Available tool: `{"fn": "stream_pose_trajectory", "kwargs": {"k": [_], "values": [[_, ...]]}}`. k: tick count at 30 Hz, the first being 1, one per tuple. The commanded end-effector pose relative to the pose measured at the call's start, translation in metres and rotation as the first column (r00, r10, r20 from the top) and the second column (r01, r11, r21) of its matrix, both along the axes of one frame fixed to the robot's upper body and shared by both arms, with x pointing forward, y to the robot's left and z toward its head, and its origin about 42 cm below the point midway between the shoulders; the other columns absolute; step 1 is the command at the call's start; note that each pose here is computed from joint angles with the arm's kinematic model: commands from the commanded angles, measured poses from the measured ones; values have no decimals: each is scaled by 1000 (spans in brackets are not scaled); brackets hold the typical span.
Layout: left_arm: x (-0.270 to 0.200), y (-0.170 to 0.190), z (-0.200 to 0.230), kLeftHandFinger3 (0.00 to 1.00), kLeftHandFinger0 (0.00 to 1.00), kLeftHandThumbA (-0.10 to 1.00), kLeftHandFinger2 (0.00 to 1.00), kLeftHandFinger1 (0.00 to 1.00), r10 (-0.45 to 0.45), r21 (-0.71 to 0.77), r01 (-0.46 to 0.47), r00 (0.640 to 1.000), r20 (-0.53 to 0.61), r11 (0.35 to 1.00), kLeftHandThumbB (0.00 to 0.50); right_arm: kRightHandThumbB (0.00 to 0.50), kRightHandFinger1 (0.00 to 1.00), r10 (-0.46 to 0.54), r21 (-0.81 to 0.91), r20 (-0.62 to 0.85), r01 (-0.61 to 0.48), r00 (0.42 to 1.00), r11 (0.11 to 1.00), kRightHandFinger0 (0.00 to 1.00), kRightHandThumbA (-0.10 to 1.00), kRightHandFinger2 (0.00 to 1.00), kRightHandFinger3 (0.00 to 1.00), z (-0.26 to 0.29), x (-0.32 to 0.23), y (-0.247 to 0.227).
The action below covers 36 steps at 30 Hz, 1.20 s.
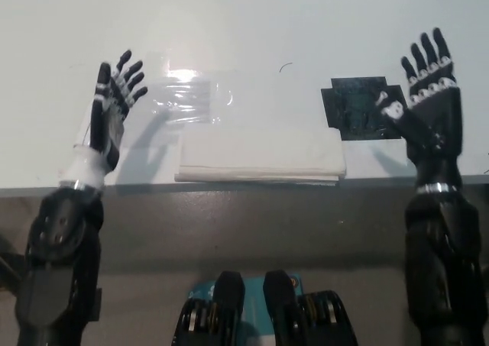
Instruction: A stack of napkins is kept in the middle of the table close to the robot and the robot places both its hands sideways on the stack. Then it moves its hands away from each other while pressing down on the napkins to make them smooth
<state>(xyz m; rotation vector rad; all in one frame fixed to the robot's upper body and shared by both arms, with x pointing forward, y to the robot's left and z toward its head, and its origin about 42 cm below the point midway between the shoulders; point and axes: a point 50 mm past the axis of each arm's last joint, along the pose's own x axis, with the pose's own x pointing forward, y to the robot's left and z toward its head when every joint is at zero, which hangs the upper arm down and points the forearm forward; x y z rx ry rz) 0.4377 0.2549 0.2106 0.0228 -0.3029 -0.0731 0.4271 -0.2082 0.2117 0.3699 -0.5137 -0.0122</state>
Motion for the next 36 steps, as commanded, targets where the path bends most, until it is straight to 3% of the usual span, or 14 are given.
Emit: {"fn": "stream_pose_trajectory", "kwargs": {"k": [1,4,7,8,10,15,19,20,21,22,23,31,33,36], "values": [[-93,-26,77,1000,1000,1000,1000,1000,-156,70,140,929,337,988,295,296,1000,52,-205,346,21,937,978,1000,1000,1000,1000,91,-106,19],[-128,-27,71,1000,1000,1000,1000,1000,-162,68,147,920,358,987,335,303,1000,73,-228,357,11,931,974,1000,1000,1000,1000,82,-131,20],[-155,-24,59,1000,1000,1000,1000,1000,-166,101,138,912,374,985,359,265,1000,89,-233,323,-12,942,972,1000,1000,1000,1000,69,-149,20],[-167,-20,46,1000,1000,1000,1000,1000,-162,123,126,918,362,984,362,227,1000,93,-251,300,-16,949,968,1000,1000,1000,1000,55,-154,18],[-177,-13,27,1000,1000,1000,1000,1000,-145,159,96,934,328,983,312,235,1000,62,-325,278,33,959,945,1000,1000,1000,1000,35,-154,12],[-186,-1,-14,1000,1000,1000,1000,1000,-94,179,58,976,196,982,316,262,1000,36,-374,138,18,990,927,1000,1000,1000,1000,-8,-151,6],[-186,7,-43,1000,1000,1000,1000,1000,-67,204,42,991,116,978,289,251,1000,12,-387,16,-5,1000,922,1000,1000,1000,1000,-45,-143,2],[-186,6,-45,1000,1000,1000,1000,1000,-67,208,43,992,111,977,288,251,1000,5,-391,9,-1,1000,921,1000,1000,1000,1000,-47,-145,0],[-182,8,-53,1000,1000,1000,1000,1000,-58,206,37,994,94,978,287,217,1000,2,-386,-17,-8,1000,922,1000,1000,1000,1000,-58,-142,-1],[-181,9,-56,1000,1000,1000,1000,1000,-55,206,36,995,86,978,237,156,1000,3,-385,-24,-12,1000,923,1000,1000,1000,1000,-62,-141,-1],[-178,9,-60,1000,1000,1000,1000,1000,-52,198,37,996,68,980,271,182,1000,5,-376,-34,-18,999,926,1000,1000,1000,1000,-68,-138,-1],[-159,14,-79,1000,1000,1000,1000,1000,-65,144,71,997,-44,987,250,175,1000,12,-328,-133,-55,991,943,1000,1000,1000,1000,-91,-129,-2],[-156,15,-79,1000,1000,1000,1000,1000,-71,118,79,995,-67,990,209,169,1000,15,-313,-161,-66,987,948,1000,1000,1000,1000,-92,-127,-2],[-154,16,-75,1000,1000,1000,1000,1000,-74,127,81,996,-57,989,231,165,1000,18,-316,-155,-67,988,946,1000,1000,1000,1000,-91,-123,-1]]}}
